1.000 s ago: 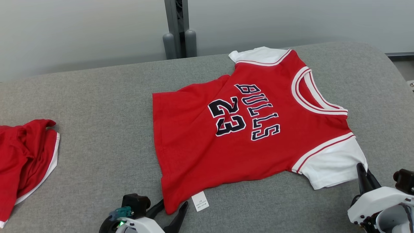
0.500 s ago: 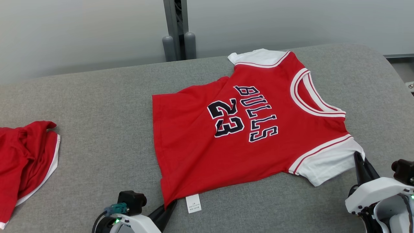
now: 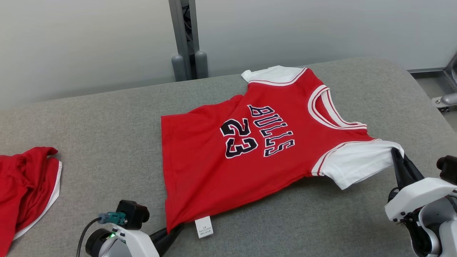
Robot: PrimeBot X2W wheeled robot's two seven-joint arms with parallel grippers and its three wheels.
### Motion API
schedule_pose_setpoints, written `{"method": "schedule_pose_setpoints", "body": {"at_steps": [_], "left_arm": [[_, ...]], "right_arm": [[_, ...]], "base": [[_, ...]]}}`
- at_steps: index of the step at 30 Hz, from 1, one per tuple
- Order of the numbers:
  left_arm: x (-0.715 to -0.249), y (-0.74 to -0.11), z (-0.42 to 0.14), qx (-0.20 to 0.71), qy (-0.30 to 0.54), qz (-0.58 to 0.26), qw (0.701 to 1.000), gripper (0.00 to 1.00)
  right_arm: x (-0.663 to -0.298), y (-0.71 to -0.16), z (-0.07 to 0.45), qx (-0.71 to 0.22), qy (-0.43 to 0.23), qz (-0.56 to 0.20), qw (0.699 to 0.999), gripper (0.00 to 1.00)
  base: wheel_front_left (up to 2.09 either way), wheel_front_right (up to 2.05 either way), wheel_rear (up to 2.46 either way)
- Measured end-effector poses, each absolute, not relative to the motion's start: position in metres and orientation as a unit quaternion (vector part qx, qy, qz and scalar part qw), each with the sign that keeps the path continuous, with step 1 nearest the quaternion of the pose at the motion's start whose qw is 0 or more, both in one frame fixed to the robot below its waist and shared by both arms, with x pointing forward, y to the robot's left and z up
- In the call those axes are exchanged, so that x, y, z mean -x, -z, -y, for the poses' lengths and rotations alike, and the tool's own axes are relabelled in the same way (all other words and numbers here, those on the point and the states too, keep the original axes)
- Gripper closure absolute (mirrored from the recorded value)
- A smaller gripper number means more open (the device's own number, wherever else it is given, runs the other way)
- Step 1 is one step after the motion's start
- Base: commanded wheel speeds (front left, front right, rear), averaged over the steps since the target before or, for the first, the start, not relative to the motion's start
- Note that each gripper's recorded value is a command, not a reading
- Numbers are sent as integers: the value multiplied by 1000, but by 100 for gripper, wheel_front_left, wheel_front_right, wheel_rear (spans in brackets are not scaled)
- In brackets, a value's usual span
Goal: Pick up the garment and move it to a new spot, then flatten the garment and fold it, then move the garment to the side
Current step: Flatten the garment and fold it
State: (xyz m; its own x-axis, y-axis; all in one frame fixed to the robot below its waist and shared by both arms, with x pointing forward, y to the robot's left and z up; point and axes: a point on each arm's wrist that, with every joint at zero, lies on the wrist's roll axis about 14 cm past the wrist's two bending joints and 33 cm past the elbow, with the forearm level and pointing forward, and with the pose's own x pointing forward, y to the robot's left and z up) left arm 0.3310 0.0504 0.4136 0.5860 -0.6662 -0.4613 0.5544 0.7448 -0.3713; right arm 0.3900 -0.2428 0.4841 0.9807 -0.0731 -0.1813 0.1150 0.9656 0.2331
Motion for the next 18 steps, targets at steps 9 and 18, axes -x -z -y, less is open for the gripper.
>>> {"method": "schedule_pose_setpoints", "body": {"at_steps": [9, 18], "left_arm": [[-304, -407, -51, 59, 389, -377, 839, 100], [-279, -397, -61, 31, 395, -425, 814, 100]], "right_arm": [[-361, -478, 251, -118, 47, -176, 976, 100], [-324, -461, 252, -112, 43, -276, 954, 100]], "base": [[0, 0, 0], [0, 0, 0]]}}
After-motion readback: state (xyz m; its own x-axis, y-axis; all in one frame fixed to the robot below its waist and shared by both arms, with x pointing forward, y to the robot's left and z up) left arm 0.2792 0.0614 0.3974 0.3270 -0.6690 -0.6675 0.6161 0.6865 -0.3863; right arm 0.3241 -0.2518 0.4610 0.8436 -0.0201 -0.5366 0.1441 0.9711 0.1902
